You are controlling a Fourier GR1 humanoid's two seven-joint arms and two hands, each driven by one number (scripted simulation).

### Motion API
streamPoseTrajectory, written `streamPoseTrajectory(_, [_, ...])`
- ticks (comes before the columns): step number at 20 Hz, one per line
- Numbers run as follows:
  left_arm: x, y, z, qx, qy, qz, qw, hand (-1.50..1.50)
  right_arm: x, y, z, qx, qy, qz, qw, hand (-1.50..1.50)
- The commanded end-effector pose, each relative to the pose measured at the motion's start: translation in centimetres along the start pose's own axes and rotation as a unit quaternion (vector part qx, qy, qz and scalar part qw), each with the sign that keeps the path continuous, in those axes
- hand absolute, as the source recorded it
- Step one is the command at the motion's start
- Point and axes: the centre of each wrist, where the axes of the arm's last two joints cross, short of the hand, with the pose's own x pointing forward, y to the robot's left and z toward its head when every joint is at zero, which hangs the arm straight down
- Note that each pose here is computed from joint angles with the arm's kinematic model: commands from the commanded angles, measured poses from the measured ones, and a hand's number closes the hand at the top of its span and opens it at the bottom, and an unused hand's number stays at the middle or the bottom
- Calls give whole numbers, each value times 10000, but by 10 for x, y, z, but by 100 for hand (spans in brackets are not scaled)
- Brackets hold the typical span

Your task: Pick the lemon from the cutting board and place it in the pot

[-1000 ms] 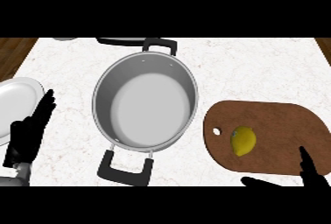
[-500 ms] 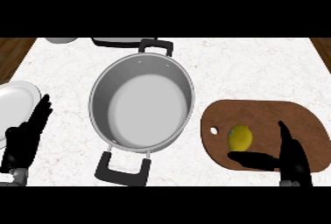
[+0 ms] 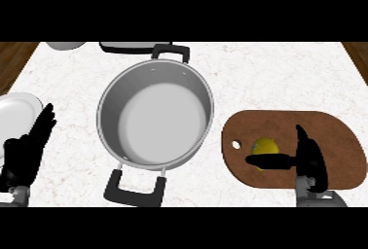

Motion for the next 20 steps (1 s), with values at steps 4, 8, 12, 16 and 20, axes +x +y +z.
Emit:
streamPoseTrajectory(4, [-6, -7, 2, -12, 30, 64, 10000, 0, 8, 29, -2, 8, 922, 111, 9957, -150])
streamPoseTrajectory(8, [5, 3, 0, -42, 51, -28, 10000, 0, 14, 20, -21, 85, 982, 92, 9951, -150])
streamPoseTrajectory(12, [5, 5, 0, -46, 62, -9, 10000, 0, 6, 33, 0, 354, 794, 409, 9954, 150])
streamPoseTrajectory(16, [-6, 12, 8, 31, 11, 48, 10000, 0, -5, 24, -20, 78, 500, 398, 9979, 150])
streamPoseTrajectory(20, [4, 2, 0, -18, 0, -10, 10000, 0, 6, 32, -10, 23, 498, 428, 9978, 150])
